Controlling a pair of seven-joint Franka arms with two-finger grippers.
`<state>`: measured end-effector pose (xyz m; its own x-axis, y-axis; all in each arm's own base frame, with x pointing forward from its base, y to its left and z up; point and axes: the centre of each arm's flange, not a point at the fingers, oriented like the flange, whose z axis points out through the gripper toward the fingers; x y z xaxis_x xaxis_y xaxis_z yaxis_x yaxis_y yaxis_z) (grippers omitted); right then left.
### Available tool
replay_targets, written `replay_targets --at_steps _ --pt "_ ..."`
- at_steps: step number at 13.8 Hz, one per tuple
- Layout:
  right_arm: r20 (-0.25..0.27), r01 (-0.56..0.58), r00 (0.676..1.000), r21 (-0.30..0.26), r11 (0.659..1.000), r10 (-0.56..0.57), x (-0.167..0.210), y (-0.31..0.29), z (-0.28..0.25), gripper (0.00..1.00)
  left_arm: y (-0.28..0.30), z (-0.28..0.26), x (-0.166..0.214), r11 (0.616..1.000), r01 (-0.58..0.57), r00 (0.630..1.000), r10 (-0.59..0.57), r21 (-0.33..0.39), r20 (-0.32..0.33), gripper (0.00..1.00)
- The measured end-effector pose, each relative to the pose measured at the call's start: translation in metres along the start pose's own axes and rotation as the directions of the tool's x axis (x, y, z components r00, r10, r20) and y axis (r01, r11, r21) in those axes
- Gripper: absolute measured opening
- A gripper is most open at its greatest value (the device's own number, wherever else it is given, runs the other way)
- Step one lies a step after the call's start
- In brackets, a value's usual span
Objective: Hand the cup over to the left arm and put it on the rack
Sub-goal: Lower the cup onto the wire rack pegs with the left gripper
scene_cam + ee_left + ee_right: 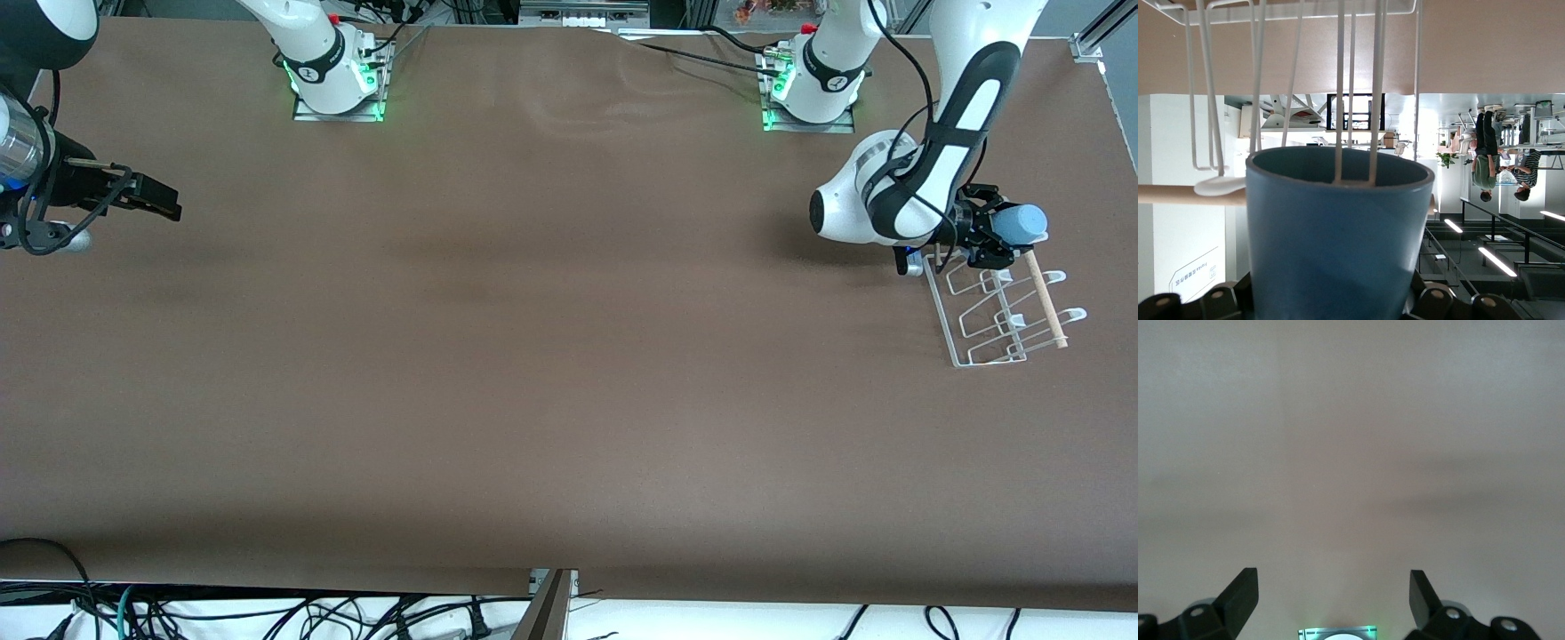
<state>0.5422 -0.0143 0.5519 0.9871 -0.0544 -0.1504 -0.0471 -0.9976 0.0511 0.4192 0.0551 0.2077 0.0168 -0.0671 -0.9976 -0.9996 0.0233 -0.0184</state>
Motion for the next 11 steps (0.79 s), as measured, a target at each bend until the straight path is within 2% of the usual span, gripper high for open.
replay_targets --at_steps 6,9,11 --pt "0.01 -0.003 1.0 0.0 1.0 0.003 -0.001 0.002 0.001 1.0 0.006 0.0 0.029 0.999 0.014 1.0 -0.014 0.031 -0.014 0.75" --pt "0.011 -0.003 1.0 0.0 1.0 0.003 -0.001 0.002 0.001 1.0 -0.008 -0.001 0.02 0.998 0.058 0.998 -0.057 0.031 -0.014 0.99" --pt "0.011 -0.003 1.0 0.0 1.0 0.003 -0.001 0.002 0.001 1.0 -0.025 -0.002 0.005 0.994 0.109 0.994 -0.108 0.028 -0.016 1.0"
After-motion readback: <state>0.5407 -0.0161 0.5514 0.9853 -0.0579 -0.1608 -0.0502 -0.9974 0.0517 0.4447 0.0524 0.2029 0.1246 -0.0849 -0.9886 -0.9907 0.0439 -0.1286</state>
